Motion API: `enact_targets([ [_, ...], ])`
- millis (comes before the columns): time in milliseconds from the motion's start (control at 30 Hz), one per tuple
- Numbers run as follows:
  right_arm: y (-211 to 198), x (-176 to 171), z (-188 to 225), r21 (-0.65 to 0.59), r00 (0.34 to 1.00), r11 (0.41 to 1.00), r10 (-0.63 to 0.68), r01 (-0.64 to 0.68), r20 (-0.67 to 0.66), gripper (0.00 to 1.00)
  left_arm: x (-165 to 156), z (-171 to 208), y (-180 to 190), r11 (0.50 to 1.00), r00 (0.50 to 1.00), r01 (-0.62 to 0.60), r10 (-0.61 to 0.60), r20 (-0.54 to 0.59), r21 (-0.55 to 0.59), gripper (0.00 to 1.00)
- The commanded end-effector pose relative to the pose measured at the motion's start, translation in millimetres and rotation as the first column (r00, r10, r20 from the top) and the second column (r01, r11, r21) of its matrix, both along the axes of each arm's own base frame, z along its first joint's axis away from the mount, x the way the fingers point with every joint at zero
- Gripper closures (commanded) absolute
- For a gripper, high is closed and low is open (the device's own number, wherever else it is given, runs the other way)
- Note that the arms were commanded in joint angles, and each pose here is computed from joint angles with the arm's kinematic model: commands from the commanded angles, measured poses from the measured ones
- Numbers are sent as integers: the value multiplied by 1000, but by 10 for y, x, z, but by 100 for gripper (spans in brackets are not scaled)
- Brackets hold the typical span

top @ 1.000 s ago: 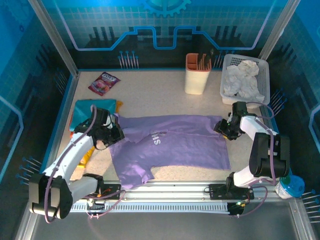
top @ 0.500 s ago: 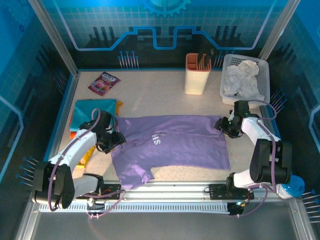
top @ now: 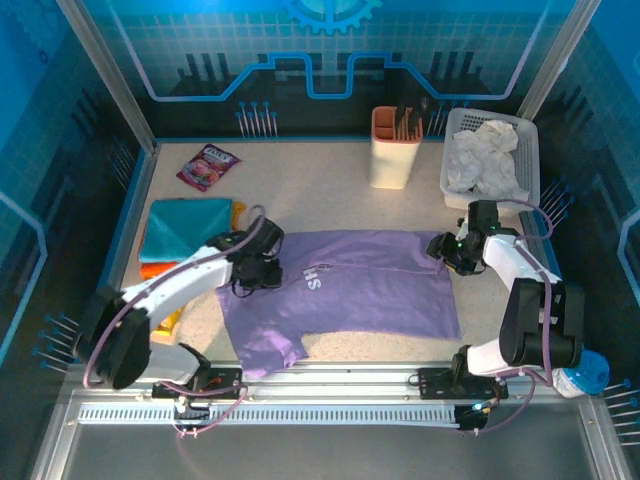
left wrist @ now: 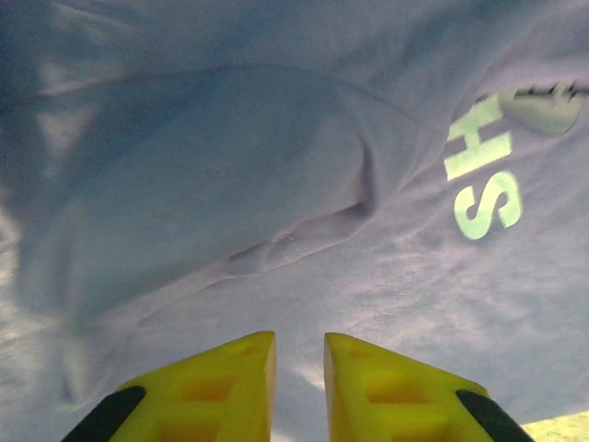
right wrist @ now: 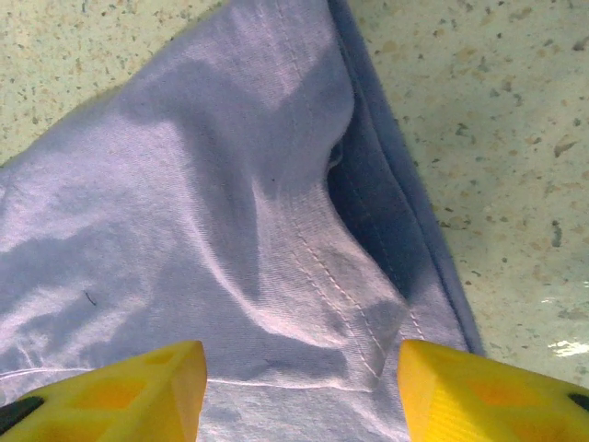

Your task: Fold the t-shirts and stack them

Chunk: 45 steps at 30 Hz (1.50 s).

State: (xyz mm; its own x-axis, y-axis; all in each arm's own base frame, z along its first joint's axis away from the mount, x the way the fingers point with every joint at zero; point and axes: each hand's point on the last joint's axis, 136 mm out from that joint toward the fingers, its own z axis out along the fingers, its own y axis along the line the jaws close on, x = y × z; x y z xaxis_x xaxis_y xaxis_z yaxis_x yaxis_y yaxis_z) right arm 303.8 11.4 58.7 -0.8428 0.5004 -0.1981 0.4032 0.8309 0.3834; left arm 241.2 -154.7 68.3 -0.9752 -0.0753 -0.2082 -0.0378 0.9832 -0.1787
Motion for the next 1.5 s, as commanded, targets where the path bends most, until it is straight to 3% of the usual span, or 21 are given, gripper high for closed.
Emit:
enact_targets([
  [0,17,58,76,22,1000,1000,3,-4,28,41,110,-101,-149,992,994,103,-105,29,68,78],
  [167,43,76,70,35,1000,999,6,-7,30,40,213,-312,-51,973,994,104,-109,12,205,72],
  [433,94,85,22,56,1000,998,14,-15,19,40,293,-386,-43,954,990,125,-137,26,272,71],
  [833,123,99,-19,73,1000,997,16,-16,8,41,226,-523,-50,950,990,137,-138,-14,282,72],
  [1000,129,118,-7,76,1000,997,16,-17,14,40,233,-515,-32,948,991,128,-130,-13,293,84],
  [1133,118,124,-1,73,1000,997,13,-14,13,40,236,-431,-79,954,991,131,-132,-13,269,100],
  [1467,114,141,12,72,1000,997,13,-14,15,41,91,-89,-482,994,992,112,-111,-59,12,100],
])
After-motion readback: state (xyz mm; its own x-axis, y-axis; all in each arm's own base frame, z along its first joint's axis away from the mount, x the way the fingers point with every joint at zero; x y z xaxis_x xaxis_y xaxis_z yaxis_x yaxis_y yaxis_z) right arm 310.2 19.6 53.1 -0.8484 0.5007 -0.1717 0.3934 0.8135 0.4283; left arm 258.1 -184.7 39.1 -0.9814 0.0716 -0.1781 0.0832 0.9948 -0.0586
